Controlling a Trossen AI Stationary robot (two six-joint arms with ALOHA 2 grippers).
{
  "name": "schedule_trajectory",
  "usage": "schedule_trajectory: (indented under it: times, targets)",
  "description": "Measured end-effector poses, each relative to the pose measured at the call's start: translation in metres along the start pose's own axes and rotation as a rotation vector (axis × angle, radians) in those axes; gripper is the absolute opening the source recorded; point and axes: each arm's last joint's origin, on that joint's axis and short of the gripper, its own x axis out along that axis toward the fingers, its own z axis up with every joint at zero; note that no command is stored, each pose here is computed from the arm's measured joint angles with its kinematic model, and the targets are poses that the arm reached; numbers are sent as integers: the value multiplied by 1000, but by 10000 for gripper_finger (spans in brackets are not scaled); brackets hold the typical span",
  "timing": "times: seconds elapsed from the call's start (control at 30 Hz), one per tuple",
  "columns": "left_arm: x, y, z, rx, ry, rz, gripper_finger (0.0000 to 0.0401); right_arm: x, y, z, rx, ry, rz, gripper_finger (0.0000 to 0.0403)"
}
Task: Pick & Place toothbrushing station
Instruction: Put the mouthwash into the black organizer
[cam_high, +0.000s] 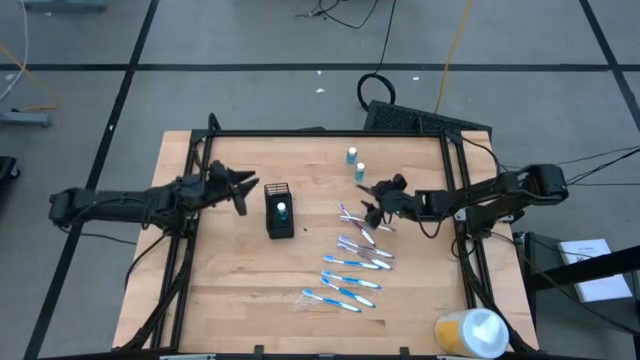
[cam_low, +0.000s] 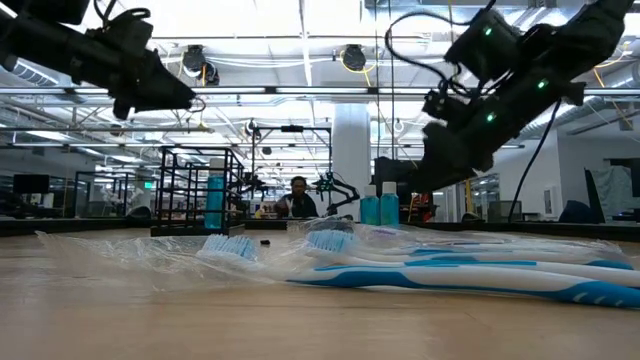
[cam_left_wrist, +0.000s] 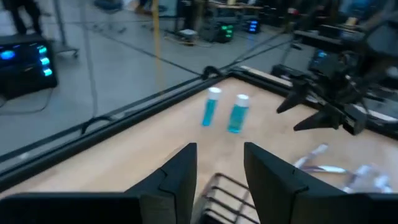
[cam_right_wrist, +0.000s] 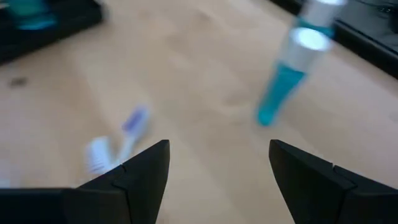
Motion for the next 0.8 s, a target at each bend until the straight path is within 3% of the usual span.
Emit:
schedule_trajectory:
  times: [0.1,0.37,0.8]
  targets:
    - [1,5,1,-9,-6,49,136,13,-10,1,33,1,-47,265]
    - [5,10,1,19,1,92,136,61,-37,-9,110,50,-27,265]
    - [7,10,-1,115,22,104,136,93,-46,-17,114,-31,-32,265]
